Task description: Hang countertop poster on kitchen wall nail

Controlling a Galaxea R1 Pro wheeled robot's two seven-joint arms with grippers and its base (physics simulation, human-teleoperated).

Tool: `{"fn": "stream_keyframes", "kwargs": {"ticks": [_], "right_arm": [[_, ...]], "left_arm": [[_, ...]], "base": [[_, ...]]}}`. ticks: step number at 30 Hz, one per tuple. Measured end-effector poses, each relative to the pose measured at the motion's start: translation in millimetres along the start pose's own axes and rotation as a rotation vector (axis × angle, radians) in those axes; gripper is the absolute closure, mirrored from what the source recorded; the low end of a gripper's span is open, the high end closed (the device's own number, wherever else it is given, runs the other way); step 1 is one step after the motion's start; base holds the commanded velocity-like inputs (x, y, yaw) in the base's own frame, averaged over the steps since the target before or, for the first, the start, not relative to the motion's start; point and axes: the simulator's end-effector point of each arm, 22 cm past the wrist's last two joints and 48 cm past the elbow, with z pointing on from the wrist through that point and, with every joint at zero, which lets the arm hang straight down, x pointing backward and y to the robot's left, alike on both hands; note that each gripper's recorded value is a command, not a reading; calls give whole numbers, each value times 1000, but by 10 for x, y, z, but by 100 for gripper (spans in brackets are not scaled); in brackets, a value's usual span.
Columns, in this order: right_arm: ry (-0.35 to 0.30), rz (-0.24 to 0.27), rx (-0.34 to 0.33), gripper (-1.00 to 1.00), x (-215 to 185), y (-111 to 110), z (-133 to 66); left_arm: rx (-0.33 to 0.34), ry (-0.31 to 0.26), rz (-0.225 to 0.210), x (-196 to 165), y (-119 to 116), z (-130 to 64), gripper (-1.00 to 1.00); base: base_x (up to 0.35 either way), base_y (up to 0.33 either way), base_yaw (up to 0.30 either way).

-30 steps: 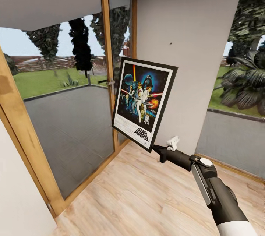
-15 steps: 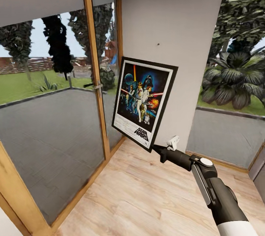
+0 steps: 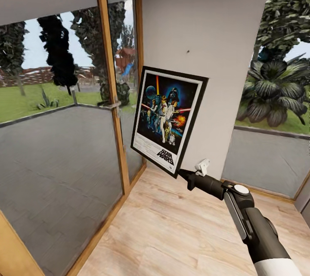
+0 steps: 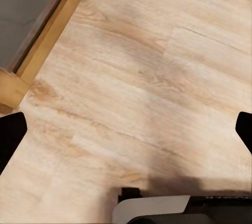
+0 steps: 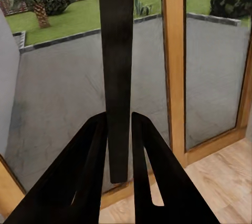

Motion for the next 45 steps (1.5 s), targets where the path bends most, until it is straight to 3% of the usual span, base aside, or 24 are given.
{"fn": "stream_keyframes", "kwargs": {"ticks": [13,45], "right_arm": [[0,0,0,100,-7,1,-2],[-8,-14,0,100,-79,33,-23]], "left_arm": [[-1,-4,0,-12,2,2,-100],[-1,-22,3,-83,11,1,-100]], "base": [[208,237,-272],[5,5,-236]]}}
